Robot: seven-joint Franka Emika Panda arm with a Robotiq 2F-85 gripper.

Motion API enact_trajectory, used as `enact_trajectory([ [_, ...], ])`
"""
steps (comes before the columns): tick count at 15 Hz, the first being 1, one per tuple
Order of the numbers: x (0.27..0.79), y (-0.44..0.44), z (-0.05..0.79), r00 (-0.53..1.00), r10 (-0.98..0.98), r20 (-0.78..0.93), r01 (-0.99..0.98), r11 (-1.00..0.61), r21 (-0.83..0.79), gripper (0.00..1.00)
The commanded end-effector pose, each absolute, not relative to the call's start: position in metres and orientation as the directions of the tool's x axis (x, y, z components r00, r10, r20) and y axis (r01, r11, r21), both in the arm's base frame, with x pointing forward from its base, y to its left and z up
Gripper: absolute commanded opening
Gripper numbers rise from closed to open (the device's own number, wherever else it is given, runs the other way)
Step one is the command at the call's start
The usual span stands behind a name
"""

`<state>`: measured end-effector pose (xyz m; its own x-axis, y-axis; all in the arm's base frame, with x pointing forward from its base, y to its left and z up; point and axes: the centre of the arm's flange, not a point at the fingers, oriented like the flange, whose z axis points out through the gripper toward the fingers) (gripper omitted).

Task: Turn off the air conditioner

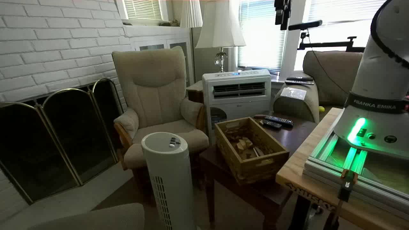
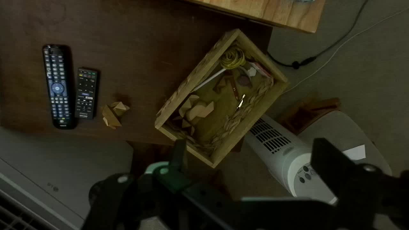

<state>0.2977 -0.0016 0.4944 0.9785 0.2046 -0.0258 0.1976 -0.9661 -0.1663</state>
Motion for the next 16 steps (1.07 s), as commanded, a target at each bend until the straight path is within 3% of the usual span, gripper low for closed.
enact_trajectory([
  [1,0.298,-0.002,0.494,0.979,0.205,-0.026,0.198,-0.966,-0.166,1.00],
  [8,0.298,-0.002,0.494,0.979,0.205,-0.026,0.198,-0.966,-0.166,1.00],
  [16,0.422,-0.009,0.532,0.996,0.094,0.001,0.092,-0.976,-0.199,1.00],
])
